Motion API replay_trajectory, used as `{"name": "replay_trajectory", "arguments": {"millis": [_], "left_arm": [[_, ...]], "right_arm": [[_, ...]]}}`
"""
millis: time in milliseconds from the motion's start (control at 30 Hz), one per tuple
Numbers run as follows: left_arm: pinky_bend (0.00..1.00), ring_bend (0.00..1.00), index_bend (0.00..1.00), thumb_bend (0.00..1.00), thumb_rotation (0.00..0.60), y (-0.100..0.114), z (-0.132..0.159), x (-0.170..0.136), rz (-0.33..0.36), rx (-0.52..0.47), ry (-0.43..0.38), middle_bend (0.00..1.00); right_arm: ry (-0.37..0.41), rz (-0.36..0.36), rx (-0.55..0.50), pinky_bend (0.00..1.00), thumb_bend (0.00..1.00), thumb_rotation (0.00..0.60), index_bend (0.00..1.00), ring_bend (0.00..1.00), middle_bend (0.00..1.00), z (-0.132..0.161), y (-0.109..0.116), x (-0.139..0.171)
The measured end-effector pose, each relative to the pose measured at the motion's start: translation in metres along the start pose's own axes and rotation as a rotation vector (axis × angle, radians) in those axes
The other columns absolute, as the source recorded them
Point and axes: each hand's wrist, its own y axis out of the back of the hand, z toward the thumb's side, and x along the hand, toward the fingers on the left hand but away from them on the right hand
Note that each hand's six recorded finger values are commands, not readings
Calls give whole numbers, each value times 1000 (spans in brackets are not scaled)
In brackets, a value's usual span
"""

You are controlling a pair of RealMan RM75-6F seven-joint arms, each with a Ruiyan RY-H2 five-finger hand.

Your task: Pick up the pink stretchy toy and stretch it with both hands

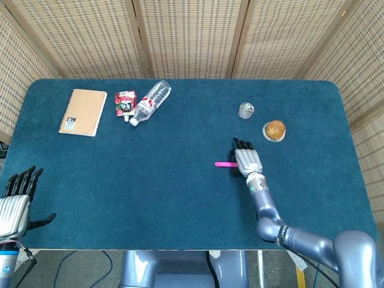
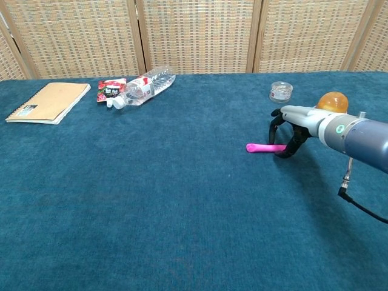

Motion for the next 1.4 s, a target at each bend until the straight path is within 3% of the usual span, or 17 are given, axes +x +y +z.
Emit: {"name": "replay_trajectory", "arguments": {"millis": [500, 1067, 1400], "left_arm": [[0, 0, 0, 0, 600, 0, -1, 1, -3, -1, 6, 0], [0, 0, 0, 0, 600, -1, -1, 1, -6, -1, 5, 0], [0, 0, 0, 0, 600, -4, 1, 6, -16, 4, -8, 0]], "right_arm": [[-10, 19, -39, 0, 534, 600, 576, 0, 0, -2, -10, -2], [45, -9, -70, 0, 577, 600, 685, 0, 43, 10, 2, 6], [96, -11, -173, 0, 576, 600, 695, 0, 53, 30, 16, 19]]}}
